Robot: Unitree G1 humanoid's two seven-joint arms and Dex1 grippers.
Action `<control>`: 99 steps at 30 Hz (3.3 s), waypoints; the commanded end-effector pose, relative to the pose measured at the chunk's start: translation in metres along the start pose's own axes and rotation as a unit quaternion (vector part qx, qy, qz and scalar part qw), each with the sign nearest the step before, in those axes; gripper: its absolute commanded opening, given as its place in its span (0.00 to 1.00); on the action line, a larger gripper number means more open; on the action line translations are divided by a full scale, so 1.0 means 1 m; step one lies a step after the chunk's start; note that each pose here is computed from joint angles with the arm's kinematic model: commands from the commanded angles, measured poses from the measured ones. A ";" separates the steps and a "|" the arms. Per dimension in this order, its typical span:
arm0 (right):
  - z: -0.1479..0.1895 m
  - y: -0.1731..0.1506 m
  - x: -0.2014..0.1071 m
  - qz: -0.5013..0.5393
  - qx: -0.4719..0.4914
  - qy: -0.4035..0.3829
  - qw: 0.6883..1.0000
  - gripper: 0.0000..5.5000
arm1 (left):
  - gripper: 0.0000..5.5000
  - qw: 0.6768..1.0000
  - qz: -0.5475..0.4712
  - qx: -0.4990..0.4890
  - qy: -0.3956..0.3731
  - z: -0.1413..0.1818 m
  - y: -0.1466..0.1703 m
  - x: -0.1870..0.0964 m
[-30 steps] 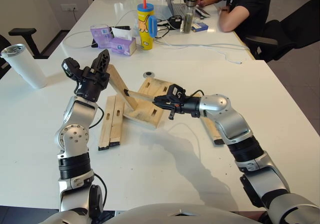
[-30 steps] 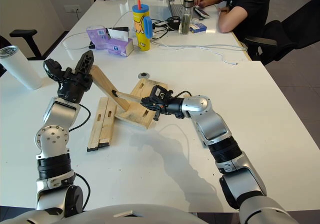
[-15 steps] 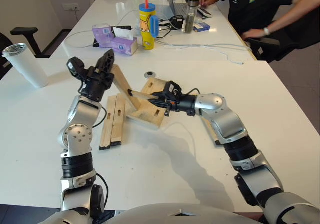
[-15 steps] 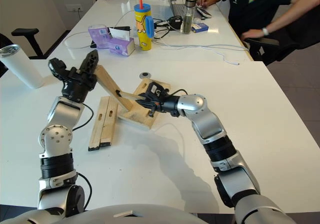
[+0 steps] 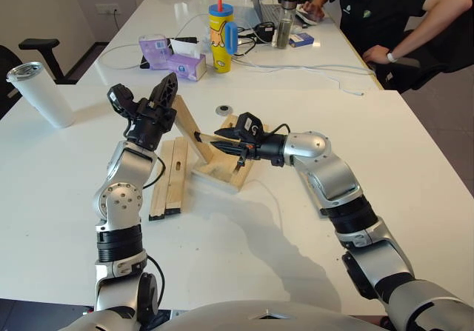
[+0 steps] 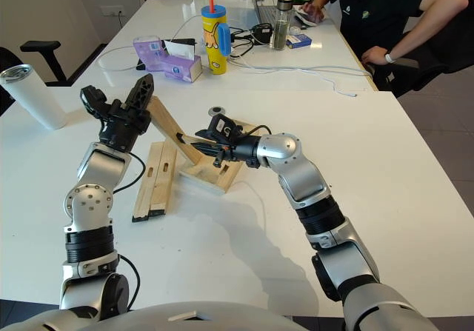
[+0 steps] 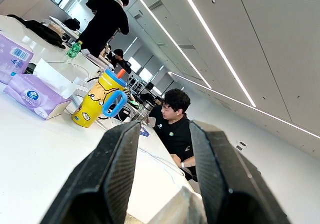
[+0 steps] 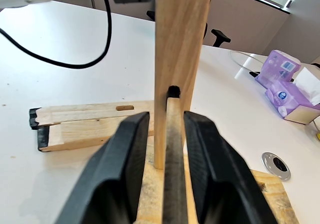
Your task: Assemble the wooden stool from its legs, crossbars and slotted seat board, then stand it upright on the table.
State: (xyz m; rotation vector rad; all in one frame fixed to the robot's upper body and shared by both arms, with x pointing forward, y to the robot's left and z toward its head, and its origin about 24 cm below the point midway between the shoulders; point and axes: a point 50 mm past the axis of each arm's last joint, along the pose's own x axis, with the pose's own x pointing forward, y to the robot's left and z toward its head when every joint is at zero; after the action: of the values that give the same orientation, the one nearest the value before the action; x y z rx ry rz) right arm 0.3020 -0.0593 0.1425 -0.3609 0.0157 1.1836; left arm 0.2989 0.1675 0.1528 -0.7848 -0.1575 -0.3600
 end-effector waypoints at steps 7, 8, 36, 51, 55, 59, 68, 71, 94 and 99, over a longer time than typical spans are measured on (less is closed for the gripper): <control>0.011 -0.003 0.003 0.008 -0.019 -0.014 1.000 0.23 | 0.34 0.980 0.112 -0.026 0.165 -0.064 0.038 -0.028; 0.010 -0.003 0.002 0.009 -0.018 -0.013 1.000 0.23 | 0.34 0.980 0.112 -0.026 0.164 -0.064 0.039 -0.028; 0.006 -0.009 -0.008 -0.016 -0.009 -0.011 1.000 0.23 | 0.34 0.980 0.123 -0.023 0.157 -0.062 0.043 -0.029; 0.040 -0.025 -0.025 -0.076 0.046 -0.132 0.987 0.23 | 0.34 0.986 0.107 -0.018 0.128 -0.050 0.032 -0.022; 0.036 -0.027 -0.026 -0.091 0.052 -0.126 0.987 0.23 | 0.37 0.991 0.082 -0.024 0.106 -0.038 0.018 -0.014; 0.035 -0.027 -0.025 -0.096 0.055 -0.124 0.986 0.23 | 0.44 0.994 0.077 -0.038 0.074 -0.025 0.010 -0.008; 0.033 -0.042 -0.031 -0.166 0.068 -0.133 0.975 0.23 | 0.44 0.992 0.050 -0.082 -0.079 0.036 0.013 -0.010; 0.029 -0.049 -0.034 -0.201 0.078 -0.130 0.968 0.23 | 0.44 0.990 0.079 -0.079 -0.087 0.044 0.031 -0.019; -0.086 -0.006 -0.118 -0.499 0.136 0.009 0.856 0.23 | 0.44 0.904 0.157 0.261 0.301 -0.033 0.068 -0.139; -0.083 -0.010 -0.112 -0.501 0.135 0.005 0.855 0.23 | 0.44 0.882 0.170 0.300 0.320 -0.040 0.074 -0.145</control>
State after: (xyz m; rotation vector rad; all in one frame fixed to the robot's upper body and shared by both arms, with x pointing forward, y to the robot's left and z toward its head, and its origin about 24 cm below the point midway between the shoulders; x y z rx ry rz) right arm 0.2769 -0.1912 0.0809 -0.0732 0.0321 0.1273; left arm 0.1955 0.2205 0.0436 -0.0686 0.4433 -0.2297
